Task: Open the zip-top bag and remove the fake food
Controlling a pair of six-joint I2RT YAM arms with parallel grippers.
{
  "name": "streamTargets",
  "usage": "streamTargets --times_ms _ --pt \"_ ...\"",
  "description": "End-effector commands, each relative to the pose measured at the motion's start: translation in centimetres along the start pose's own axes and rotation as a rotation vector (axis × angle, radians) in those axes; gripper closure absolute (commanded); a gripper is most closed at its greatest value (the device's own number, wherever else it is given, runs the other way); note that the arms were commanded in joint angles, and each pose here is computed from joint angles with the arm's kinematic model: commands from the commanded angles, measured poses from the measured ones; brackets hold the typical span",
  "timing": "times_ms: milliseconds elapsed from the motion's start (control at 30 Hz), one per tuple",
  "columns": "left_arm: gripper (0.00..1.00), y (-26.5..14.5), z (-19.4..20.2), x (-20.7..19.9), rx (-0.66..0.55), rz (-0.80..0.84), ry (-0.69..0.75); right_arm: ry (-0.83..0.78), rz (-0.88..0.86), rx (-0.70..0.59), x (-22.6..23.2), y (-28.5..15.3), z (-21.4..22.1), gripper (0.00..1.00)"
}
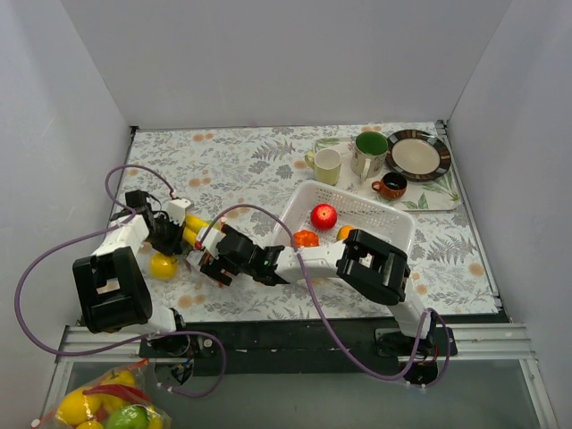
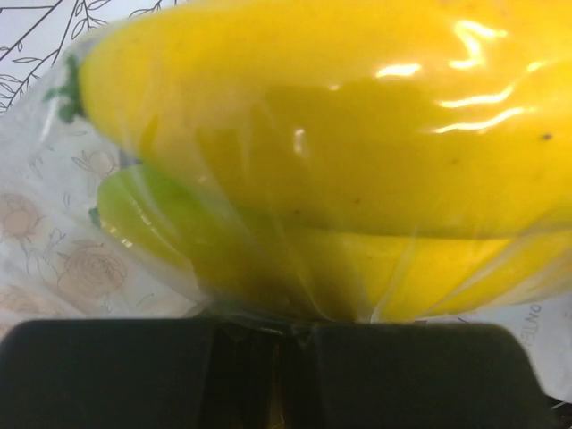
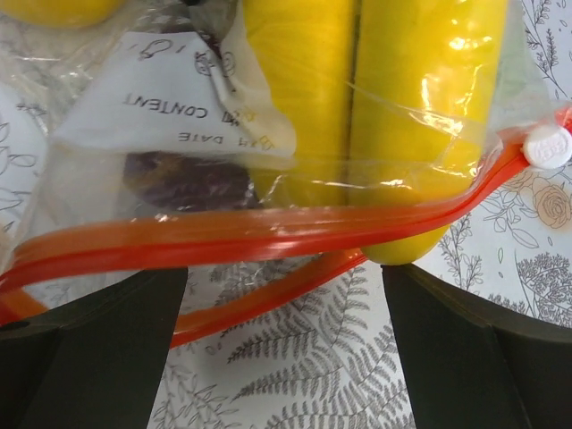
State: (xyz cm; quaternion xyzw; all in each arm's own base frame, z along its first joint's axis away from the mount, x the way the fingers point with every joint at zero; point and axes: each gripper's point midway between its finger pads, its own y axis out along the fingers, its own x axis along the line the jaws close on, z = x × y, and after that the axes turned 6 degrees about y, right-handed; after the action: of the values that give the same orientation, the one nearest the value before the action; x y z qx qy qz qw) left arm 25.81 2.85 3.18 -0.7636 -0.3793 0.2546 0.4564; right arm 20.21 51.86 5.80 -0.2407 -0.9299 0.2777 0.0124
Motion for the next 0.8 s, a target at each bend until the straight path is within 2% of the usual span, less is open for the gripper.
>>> streamTargets --times_ms 0,300,600,700,733,767 --pt "1.0 1.4 5.1 -2.0 0.191 0.082 0.02 0.031 -0.049 -0.149 -0.6 1.2 -5.1 0.01" --pt "1.0 1.1 7.2 -3.8 0.251 0.159 0.068 0.02 -0.04 -0.174 -2.9 2.2 -5.5 0.01" --pt "1.0 0.7 6.2 -4.2 0.237 0.206 0.059 0.072 -0.171 -0.23 -0.5 2.5 -7.9 0.02" --pt "1.0 0.4 5.6 -4.6 0.214 0.222 0.046 0.091 -0.231 -0.213 0.6 2.6 -8.0 0.16" --pt "1.0 0.4 5.5 -4.6 0.211 0.219 0.048 0.106 -0.241 -0.199 0.9 2.6 -7.7 0.28" --pt "1.0 0.3 5.4 -4.4 0.206 0.211 0.047 0.112 -0.254 -0.186 1.2 2.4 -7.4 0.35"
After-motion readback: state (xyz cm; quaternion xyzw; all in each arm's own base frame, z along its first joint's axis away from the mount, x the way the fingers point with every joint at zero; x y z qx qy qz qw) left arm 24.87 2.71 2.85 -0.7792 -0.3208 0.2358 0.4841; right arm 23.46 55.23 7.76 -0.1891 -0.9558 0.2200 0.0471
